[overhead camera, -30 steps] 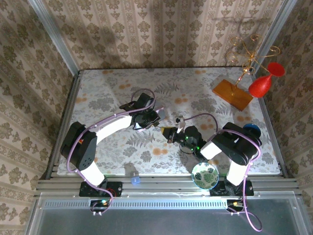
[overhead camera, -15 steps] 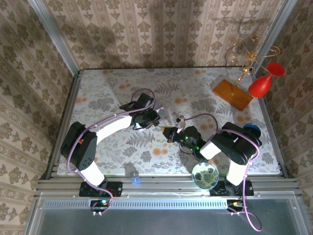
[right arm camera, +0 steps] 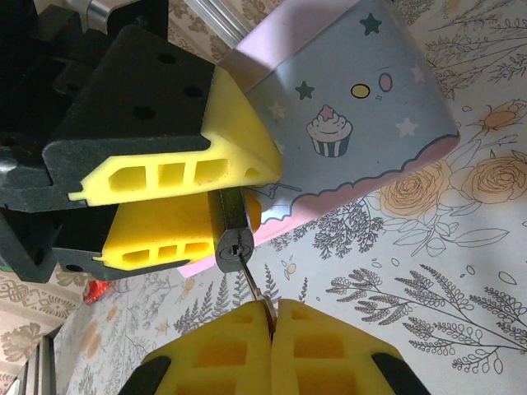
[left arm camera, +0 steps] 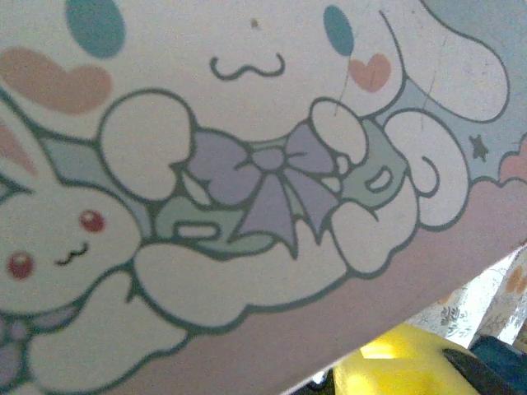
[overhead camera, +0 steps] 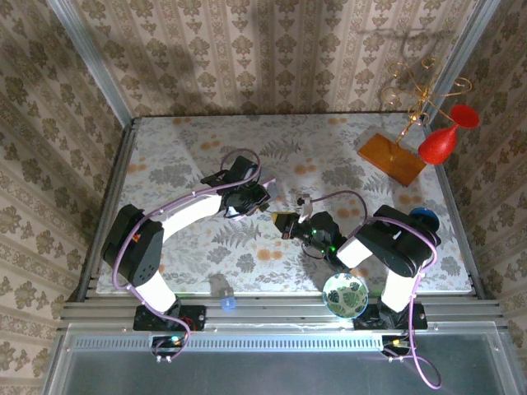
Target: Unlock a padlock with a key
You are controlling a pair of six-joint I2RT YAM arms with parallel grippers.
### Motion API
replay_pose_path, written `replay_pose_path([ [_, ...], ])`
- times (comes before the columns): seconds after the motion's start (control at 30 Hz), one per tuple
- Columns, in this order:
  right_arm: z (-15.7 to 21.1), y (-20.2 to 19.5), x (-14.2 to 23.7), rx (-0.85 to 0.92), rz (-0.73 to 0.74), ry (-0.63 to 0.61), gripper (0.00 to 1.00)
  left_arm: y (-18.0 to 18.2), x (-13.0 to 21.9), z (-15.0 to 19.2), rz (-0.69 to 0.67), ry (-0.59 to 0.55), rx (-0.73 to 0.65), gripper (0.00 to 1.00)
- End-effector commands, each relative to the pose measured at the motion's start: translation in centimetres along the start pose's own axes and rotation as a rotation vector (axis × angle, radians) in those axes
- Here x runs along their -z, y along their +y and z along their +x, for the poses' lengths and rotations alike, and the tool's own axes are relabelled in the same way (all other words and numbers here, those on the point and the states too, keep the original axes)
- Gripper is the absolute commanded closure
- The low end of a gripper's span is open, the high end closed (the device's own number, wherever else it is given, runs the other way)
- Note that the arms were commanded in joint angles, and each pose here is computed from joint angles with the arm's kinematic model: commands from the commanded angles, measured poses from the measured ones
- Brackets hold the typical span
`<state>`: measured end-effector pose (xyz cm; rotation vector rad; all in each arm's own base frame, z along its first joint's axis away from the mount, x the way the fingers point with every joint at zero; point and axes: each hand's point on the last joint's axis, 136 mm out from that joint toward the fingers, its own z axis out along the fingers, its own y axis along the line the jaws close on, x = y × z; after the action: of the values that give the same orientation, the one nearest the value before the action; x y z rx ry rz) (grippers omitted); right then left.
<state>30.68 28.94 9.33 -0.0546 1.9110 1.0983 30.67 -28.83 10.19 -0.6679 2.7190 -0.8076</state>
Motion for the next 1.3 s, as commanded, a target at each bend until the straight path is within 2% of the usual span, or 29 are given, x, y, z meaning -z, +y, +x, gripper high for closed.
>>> replay_pose_path([
  [0.0, -2.1, 1.3, 0.1, 0.029, -0.026, -0.077, 1.00, -1.0, 0.4, 0.1, 0.046, 0.007, 0.013, 1.00],
  [0.37, -2.6, 1.8, 0.5, 0.041, -0.036, -0.094, 1.00, -1.1, 0.4, 0.0, 0.052, 0.007, 0.019, 1.00],
  [0.67, -2.9, 0.8, 0.6, 0.021, 0.013, -0.122, 1.00, -2.0, 0.6, 0.3, 0.091, 0.021, 0.036, 1.00],
  [1.27, -3.8, 1.3, 2.4, 0.002, 0.011, -0.159, 1.00, -3.2, 3.3, 0.3, 0.169, 0.031, 0.059, 1.00],
])
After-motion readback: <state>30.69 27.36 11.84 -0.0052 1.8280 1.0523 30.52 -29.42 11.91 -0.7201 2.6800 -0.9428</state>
